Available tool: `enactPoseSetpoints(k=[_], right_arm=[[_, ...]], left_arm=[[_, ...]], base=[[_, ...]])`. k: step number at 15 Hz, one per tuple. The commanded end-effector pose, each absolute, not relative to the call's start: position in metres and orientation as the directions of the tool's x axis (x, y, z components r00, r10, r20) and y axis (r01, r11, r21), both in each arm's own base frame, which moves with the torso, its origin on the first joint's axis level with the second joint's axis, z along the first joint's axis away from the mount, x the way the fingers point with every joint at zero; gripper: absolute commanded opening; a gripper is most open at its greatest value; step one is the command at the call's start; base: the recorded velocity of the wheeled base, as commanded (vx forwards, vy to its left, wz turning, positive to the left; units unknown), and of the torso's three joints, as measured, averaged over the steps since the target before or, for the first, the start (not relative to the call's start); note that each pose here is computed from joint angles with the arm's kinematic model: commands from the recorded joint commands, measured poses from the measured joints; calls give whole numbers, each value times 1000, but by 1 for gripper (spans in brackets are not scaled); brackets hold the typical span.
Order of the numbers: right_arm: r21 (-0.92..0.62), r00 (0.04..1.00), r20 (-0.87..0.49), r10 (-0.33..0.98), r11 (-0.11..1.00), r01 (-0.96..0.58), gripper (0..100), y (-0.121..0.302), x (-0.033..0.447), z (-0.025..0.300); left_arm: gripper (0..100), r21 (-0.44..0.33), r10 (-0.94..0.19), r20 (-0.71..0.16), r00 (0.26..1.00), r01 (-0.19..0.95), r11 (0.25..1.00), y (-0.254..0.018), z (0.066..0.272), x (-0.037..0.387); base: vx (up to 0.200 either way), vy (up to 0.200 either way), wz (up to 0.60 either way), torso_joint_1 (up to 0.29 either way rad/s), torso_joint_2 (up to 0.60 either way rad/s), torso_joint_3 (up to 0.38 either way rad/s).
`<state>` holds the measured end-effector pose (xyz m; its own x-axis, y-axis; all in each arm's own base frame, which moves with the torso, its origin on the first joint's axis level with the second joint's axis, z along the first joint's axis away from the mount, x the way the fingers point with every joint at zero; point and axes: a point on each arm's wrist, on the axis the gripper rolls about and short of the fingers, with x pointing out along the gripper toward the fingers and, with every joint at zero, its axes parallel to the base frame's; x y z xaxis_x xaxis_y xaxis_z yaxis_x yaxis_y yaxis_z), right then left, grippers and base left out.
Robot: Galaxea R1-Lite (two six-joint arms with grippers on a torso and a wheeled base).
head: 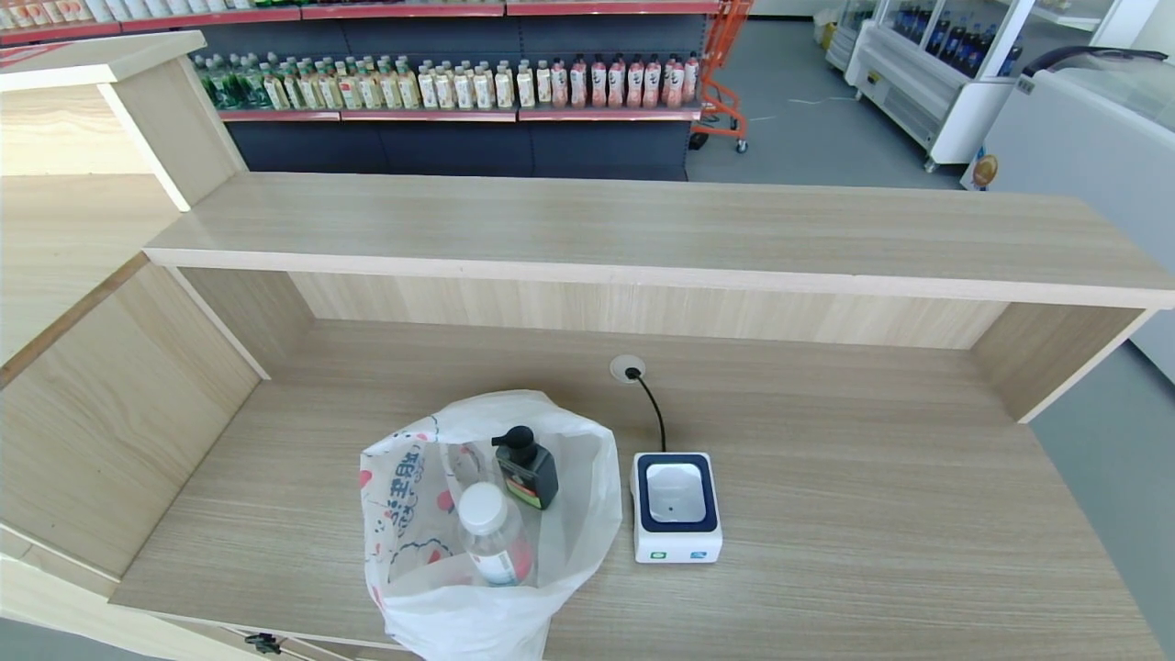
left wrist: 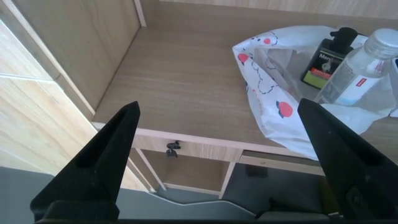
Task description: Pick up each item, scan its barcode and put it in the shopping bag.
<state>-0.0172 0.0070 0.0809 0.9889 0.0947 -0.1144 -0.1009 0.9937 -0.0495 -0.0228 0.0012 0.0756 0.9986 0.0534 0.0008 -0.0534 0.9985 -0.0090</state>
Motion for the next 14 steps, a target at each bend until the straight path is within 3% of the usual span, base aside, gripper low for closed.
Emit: enactPoseSetpoints(k=[1,5,14], right_arm=[[-72,991,-106,78,994,-86,100,4,-17,81],[-119,997,12,77,990,-75,100,2,-24,79],[-95,997,18,78,993,-76,100,2,-24,79]], left_arm=[[100,-9,52,2,999,-52,999,1,76,-23],[100,-9,52,2,999,-52,999,1,76,-23],[100,-9,54,2,999,-54,999,1,76,-23]], base=[[0,0,0,0,0,0],[0,0,0,0,0,0],[0,0,0,0,0,0]])
